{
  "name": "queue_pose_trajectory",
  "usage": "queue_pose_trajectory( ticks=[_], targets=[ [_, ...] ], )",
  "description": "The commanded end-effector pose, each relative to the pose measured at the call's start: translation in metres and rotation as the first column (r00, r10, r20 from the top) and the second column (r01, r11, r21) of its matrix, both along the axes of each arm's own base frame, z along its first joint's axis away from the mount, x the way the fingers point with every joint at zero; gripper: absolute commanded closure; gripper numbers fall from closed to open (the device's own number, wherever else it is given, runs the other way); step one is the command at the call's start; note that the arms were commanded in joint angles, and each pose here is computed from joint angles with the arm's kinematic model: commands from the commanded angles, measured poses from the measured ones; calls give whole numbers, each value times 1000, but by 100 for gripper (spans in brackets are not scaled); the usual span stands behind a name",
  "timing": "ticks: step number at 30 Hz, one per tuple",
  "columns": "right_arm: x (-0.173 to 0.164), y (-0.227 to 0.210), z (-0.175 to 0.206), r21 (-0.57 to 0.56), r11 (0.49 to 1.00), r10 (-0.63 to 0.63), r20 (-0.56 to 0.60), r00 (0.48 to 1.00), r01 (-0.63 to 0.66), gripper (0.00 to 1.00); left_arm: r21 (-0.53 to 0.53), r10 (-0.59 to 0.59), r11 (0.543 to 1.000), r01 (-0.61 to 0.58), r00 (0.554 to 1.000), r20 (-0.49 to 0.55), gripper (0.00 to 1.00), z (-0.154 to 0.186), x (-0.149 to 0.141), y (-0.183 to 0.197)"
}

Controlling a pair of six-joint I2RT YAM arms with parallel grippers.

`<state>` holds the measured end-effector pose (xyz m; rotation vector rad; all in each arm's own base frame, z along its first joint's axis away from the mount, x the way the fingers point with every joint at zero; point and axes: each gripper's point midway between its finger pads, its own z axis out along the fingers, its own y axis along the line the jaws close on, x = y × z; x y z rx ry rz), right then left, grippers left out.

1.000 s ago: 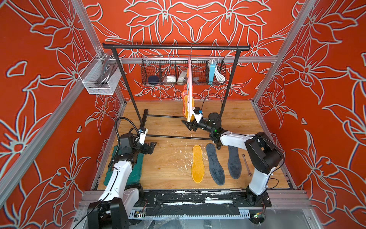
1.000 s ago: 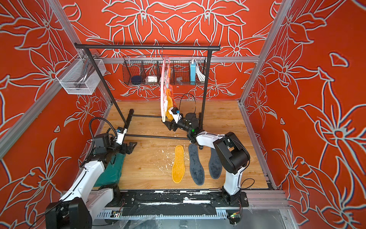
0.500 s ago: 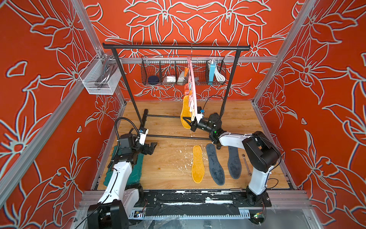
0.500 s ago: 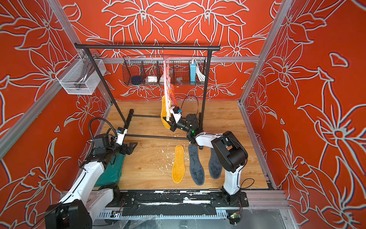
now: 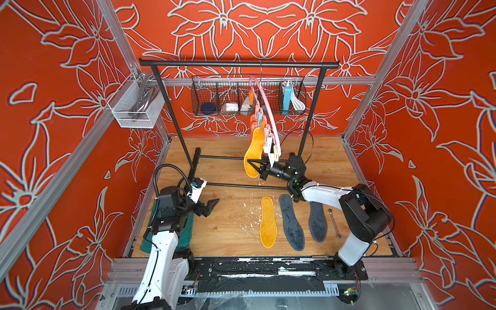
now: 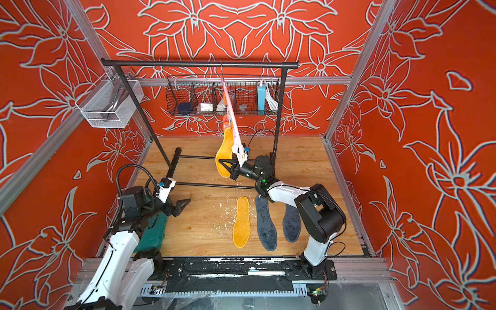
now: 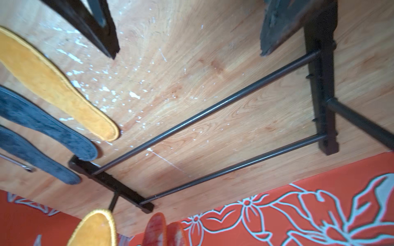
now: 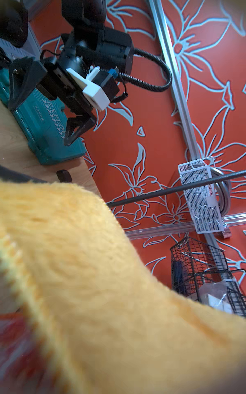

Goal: Take the shoe insoles off the hanger
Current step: Remove the insole from the hanger.

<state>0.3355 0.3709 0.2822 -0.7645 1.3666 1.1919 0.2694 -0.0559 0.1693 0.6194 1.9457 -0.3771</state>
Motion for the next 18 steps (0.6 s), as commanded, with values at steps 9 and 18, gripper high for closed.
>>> queue_pose_trajectory(
  ticks=[9, 18],
  targets=[
    [-31, -4, 19, 38, 998, 48, -27, 998, -47, 100, -101, -310, 944, 313, 950, 47, 2, 70, -8, -56],
    [-48, 10, 15, 37, 996, 85, -67, 994, -82, 100, -214, -525, 829, 517, 851, 24, 2, 73, -30, -118]
  ],
)
